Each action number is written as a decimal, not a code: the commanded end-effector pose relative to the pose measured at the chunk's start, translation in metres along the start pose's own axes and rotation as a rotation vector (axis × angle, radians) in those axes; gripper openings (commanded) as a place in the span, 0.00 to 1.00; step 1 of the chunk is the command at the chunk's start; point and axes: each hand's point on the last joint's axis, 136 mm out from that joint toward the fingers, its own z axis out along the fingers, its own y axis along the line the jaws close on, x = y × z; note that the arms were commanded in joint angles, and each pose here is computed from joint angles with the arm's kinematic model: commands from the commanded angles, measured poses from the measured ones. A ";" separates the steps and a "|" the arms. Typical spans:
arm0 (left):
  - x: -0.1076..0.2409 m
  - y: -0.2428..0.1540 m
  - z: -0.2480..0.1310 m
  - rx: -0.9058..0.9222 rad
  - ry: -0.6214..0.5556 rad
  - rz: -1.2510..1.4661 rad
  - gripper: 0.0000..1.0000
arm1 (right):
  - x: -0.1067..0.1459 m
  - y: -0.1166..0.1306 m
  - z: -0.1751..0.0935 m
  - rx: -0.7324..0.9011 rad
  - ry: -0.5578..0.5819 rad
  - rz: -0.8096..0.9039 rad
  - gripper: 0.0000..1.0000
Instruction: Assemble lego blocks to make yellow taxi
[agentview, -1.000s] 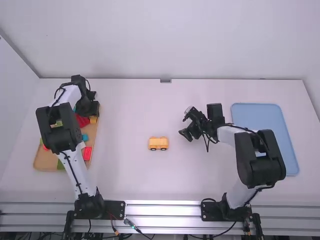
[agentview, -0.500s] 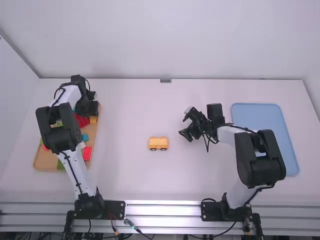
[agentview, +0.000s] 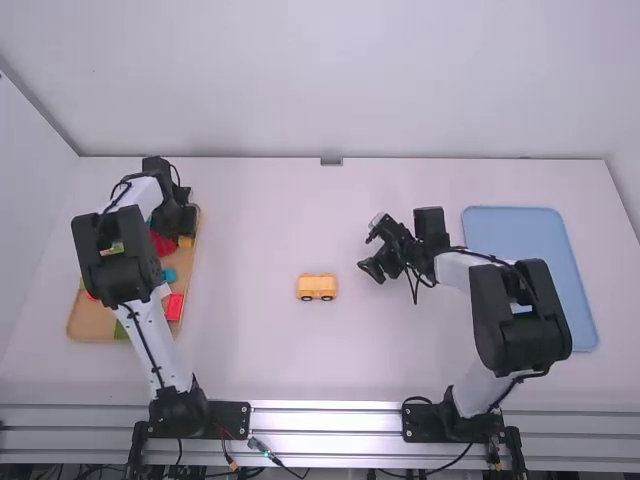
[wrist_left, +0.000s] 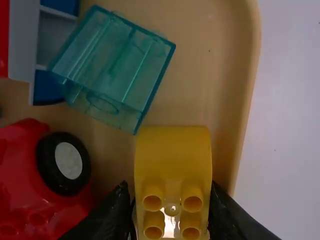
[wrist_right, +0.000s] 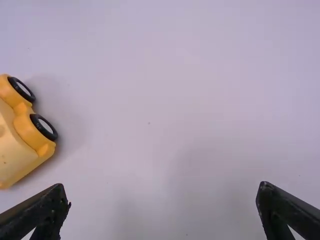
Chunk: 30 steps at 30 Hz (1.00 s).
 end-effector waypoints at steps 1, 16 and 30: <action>0.011 0.000 0.007 0.007 0.027 -0.009 0.38 | -0.006 0.002 -0.005 0.001 -0.014 -0.008 0.99; -0.002 0.004 -0.009 -0.007 -0.001 -0.016 0.02 | -0.006 0.002 -0.005 0.001 -0.015 -0.008 0.99; -0.015 -0.073 -0.062 0.029 -0.062 0.241 0.02 | -0.007 0.002 -0.005 0.003 -0.018 -0.010 0.99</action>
